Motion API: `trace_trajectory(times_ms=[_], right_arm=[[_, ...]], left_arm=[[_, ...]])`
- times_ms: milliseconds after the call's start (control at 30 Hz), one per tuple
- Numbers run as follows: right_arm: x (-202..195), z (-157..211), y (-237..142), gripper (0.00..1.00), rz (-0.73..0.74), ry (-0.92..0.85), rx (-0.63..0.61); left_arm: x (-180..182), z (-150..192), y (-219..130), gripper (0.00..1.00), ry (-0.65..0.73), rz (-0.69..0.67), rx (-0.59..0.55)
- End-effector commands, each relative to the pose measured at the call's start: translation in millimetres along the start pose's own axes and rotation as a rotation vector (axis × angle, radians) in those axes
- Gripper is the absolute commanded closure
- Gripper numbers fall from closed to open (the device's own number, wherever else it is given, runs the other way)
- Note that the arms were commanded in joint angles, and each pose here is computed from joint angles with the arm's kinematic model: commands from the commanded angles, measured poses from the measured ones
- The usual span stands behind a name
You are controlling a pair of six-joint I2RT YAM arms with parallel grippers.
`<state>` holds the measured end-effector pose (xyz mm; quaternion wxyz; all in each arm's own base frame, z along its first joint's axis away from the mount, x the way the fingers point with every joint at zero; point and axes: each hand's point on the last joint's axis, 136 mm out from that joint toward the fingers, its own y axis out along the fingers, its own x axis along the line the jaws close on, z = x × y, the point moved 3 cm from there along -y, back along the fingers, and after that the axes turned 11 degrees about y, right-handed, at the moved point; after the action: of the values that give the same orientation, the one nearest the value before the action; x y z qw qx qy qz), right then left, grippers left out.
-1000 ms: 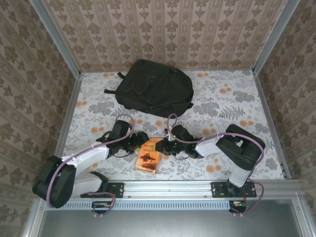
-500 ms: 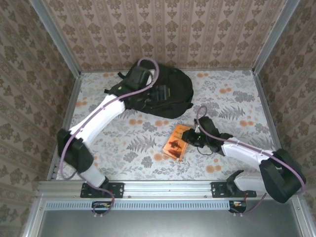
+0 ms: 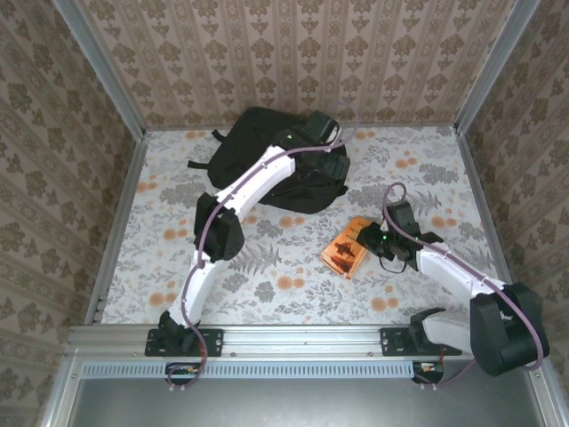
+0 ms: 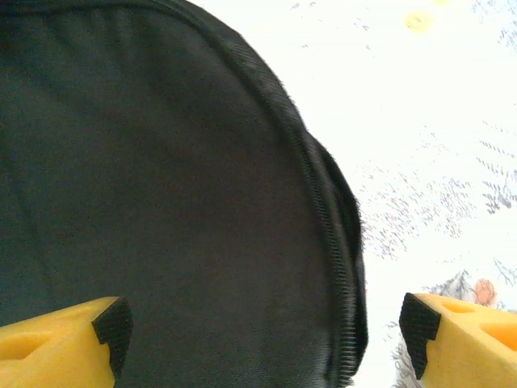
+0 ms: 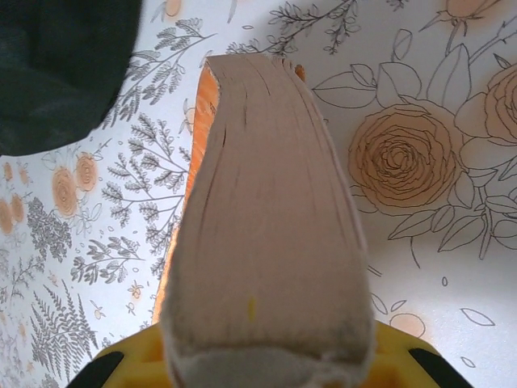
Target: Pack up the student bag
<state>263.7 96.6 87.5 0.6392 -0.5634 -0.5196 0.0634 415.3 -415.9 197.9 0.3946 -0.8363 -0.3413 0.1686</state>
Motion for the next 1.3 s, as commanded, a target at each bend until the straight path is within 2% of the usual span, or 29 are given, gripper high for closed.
trace_trajectory(times_ms=[0,300,633,867,1000,1200,1233,1267], right_arm=[[-0.8,-3.0,0.1,1.0,0.001,-0.01,0.021],[-10.1,-3.0,4.8,1.0,-0.019,0.026,0.05],[-18.3,1.5,17.4,1.0,-0.014,0.046,0.088],[-17.8,2.6,18.9,1.0,-0.027,0.056,0.094],[-17.3,2.0,17.0,1.0,-0.031,0.057,0.085],[-13.1,-1.3,10.4,1.0,-0.042,0.054,0.059],[-11.5,-2.8,7.0,1.0,-0.046,0.052,0.044],[-11.2,-4.1,4.2,1.0,-0.043,0.051,0.033]], left_arm=[[-6.7,-5.8,-4.6,0.1,0.093,0.005,-0.005],[-3.7,11.9,19.7,0.14,0.094,-0.025,0.064],[-14.5,14.0,21.3,0.16,0.088,0.018,0.071],[2.9,22.6,31.5,0.24,0.076,-0.034,0.103],[7.8,24.4,34.3,0.41,0.076,-0.03,0.109],[0.8,10.9,19.7,0.95,0.08,0.028,0.059],[2.1,7.4,14.2,1.0,0.079,0.027,0.046],[3.6,3.5,8.0,1.0,0.079,0.02,0.033]])
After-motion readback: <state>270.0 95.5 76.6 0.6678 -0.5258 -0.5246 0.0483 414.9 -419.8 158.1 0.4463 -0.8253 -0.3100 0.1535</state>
